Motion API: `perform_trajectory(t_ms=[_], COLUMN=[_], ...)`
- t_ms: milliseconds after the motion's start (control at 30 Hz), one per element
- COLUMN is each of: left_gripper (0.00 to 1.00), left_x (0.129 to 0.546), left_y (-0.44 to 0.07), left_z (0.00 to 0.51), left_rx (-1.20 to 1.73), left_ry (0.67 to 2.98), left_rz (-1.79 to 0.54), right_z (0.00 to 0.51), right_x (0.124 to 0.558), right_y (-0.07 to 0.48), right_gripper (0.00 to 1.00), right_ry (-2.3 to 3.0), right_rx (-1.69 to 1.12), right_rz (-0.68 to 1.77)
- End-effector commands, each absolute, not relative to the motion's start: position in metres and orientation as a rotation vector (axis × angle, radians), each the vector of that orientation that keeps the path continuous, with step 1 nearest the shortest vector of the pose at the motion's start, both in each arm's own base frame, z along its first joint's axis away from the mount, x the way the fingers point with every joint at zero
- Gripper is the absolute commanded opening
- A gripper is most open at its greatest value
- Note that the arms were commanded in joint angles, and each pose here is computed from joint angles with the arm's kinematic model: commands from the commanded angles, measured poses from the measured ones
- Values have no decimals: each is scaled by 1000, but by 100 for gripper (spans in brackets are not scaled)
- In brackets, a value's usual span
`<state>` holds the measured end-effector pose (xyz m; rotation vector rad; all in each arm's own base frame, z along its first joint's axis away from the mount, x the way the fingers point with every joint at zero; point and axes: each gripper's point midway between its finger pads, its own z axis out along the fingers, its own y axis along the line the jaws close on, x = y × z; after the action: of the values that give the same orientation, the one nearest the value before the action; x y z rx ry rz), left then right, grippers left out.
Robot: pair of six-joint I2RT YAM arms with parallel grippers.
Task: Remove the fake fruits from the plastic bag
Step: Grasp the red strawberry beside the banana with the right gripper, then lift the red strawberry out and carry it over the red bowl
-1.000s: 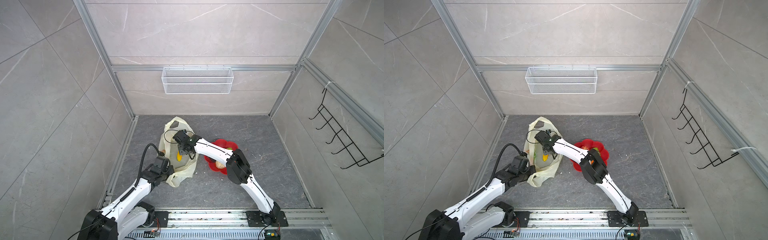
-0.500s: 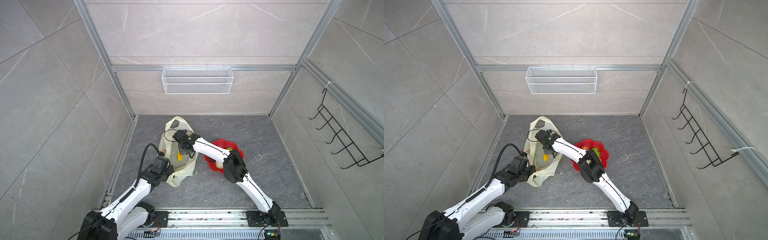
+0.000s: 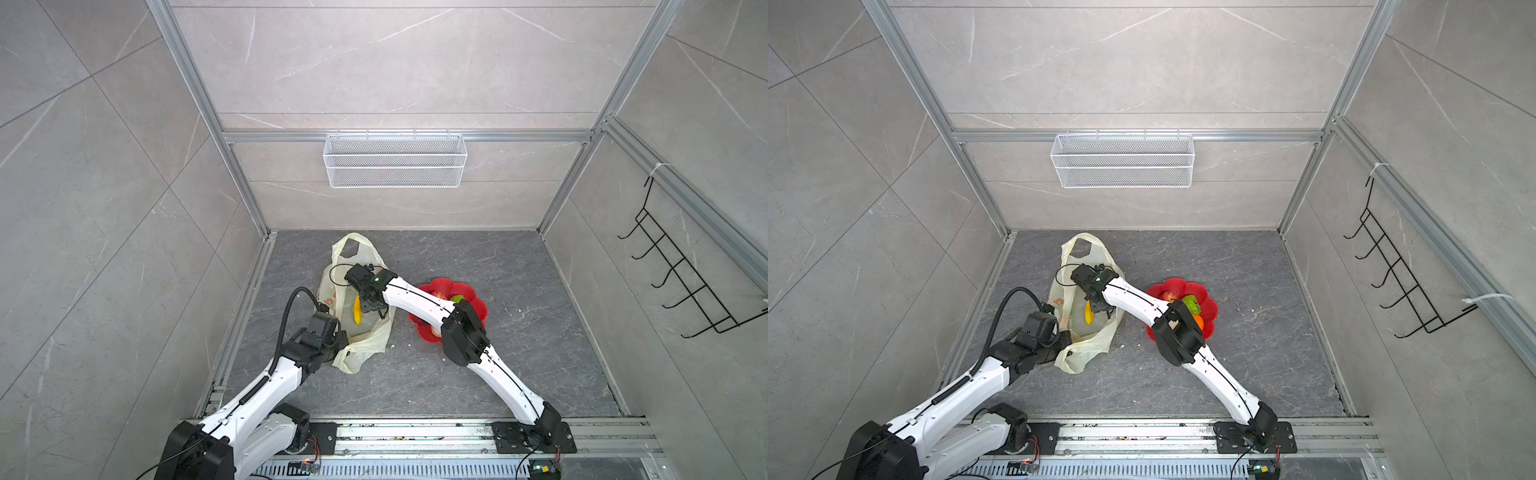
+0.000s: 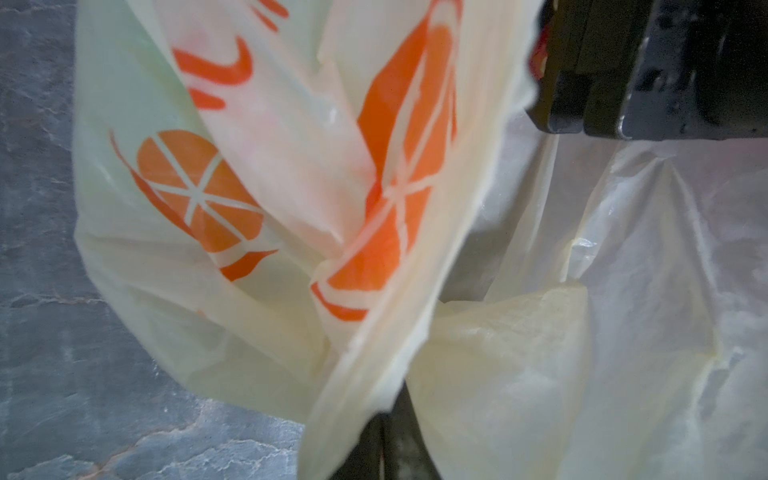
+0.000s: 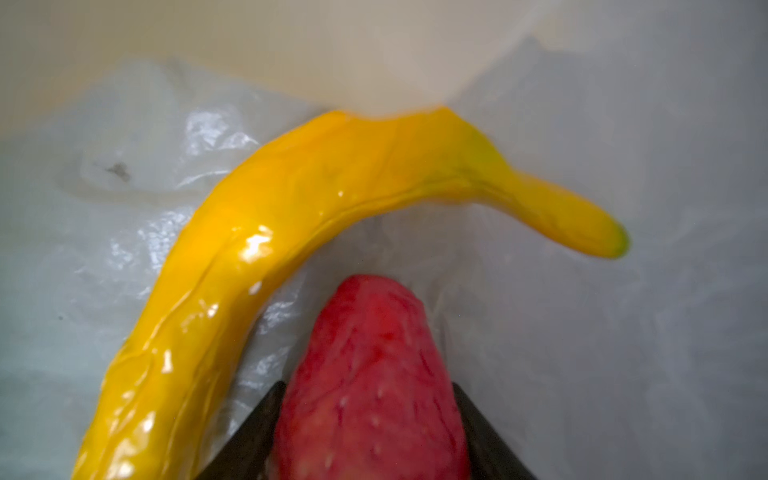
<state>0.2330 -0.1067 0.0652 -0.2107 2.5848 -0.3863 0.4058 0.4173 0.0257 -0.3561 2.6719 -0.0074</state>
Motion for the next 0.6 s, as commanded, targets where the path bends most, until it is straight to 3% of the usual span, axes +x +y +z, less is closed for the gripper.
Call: perform_trajectory(t_ms=[0,567], left_gripper=[0,0], left_x=[238,238], left_y=[-105,-107], left_z=[70,69], left_rx=[-205,-197], left_ry=[2554,2562], left_rz=[-376,-380], right_z=[38,117], right_x=[404,378], right_y=[413,422], right_gripper=[57,53], right_ry=[2658,2554], right_rx=[-359,-427], right_rz=[-30,185])
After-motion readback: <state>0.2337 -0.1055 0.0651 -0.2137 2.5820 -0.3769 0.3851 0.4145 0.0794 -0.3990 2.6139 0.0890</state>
